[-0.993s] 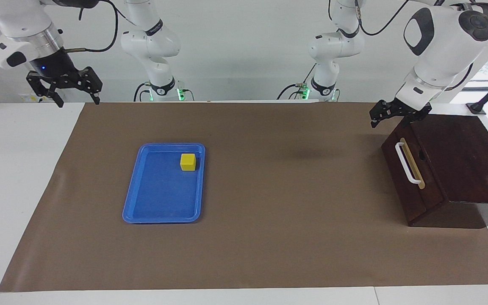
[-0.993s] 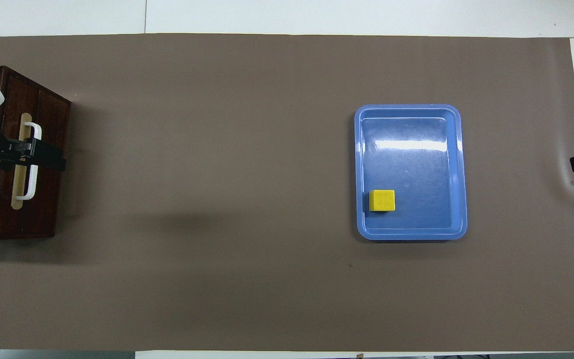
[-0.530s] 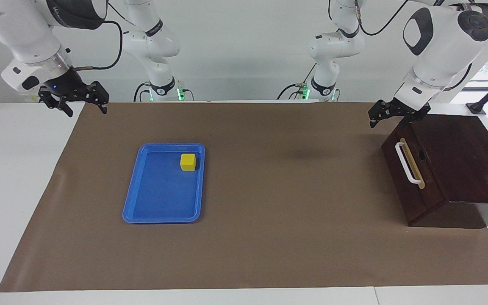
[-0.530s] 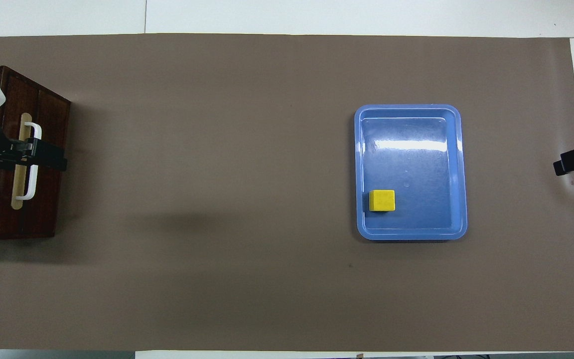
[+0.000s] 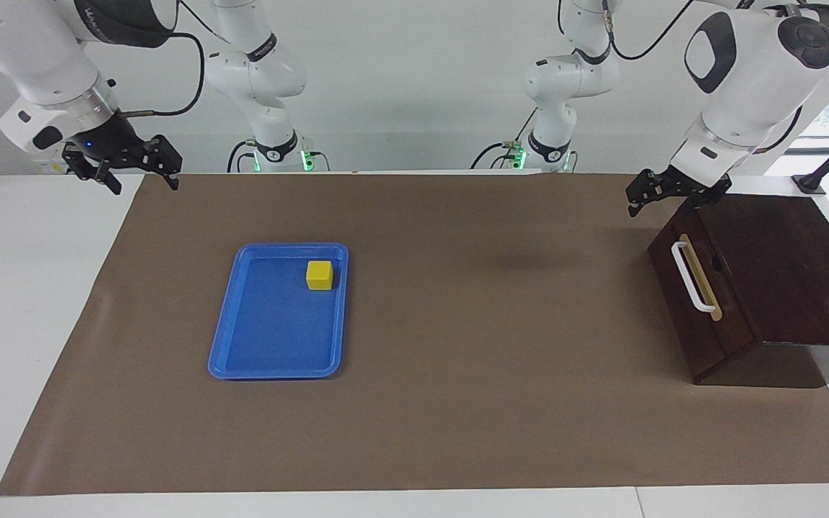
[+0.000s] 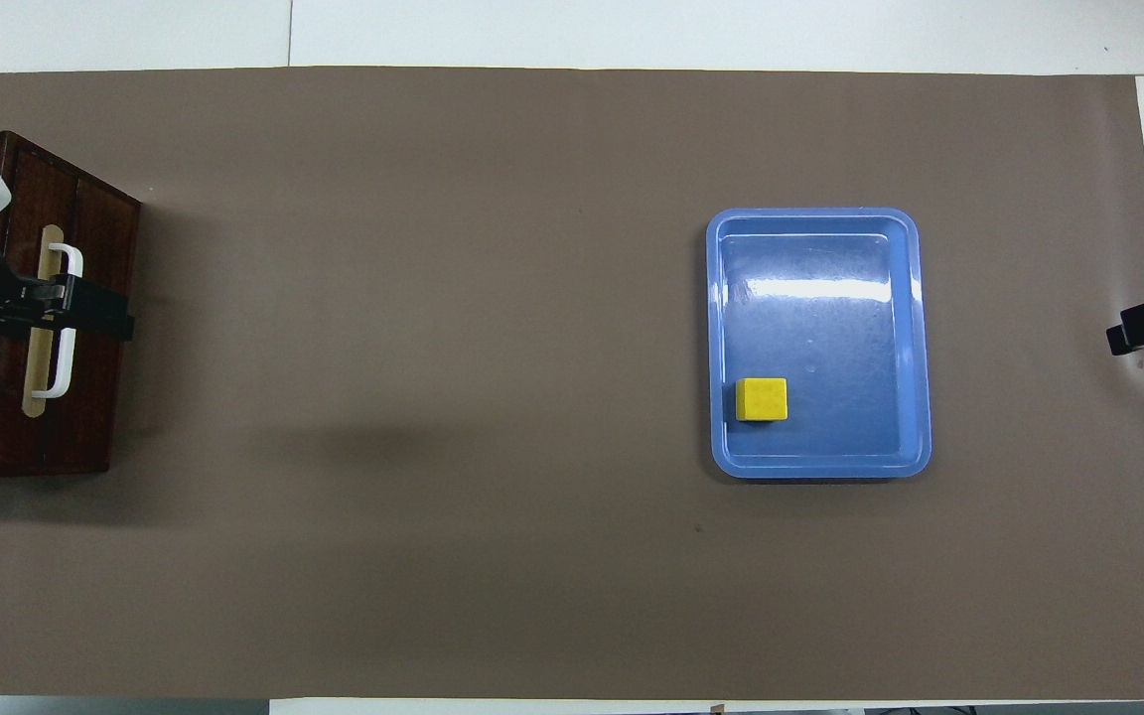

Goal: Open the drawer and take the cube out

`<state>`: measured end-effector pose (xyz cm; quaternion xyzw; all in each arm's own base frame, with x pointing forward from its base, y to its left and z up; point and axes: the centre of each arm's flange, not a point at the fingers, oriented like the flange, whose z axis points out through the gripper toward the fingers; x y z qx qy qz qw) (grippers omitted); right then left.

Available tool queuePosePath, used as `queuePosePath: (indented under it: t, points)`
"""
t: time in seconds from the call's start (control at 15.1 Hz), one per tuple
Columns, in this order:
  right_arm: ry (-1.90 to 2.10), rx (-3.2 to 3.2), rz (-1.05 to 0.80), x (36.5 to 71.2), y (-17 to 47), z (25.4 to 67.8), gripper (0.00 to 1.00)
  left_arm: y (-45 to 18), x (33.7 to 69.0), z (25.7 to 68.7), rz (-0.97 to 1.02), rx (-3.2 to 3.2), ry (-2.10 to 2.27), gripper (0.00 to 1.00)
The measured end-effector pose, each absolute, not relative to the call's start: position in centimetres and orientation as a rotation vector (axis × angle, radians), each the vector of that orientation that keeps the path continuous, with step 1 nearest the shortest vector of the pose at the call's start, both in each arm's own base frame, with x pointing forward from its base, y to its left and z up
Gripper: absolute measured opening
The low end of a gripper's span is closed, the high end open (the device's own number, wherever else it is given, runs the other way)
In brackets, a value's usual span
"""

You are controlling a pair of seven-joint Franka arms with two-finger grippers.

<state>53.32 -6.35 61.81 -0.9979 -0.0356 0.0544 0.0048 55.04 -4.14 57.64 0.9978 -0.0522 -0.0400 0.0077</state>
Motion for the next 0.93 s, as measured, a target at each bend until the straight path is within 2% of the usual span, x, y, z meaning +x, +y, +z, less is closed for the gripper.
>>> queuePosePath:
  t: [0.33, 0.93]
  points:
    - [-0.12, -3.184, 0.165, 52.0, -6.4, 62.6, 1.0, -3.6, 55.0, 58.0, -0.115, 3.121, -0.144, 1.0]
    - [-0.123, -3.185, 0.175, 51.8, -6.4, 62.3, 1.0, -3.5, 55.0, 58.0, -0.115, 3.121, -0.142, 1.0]
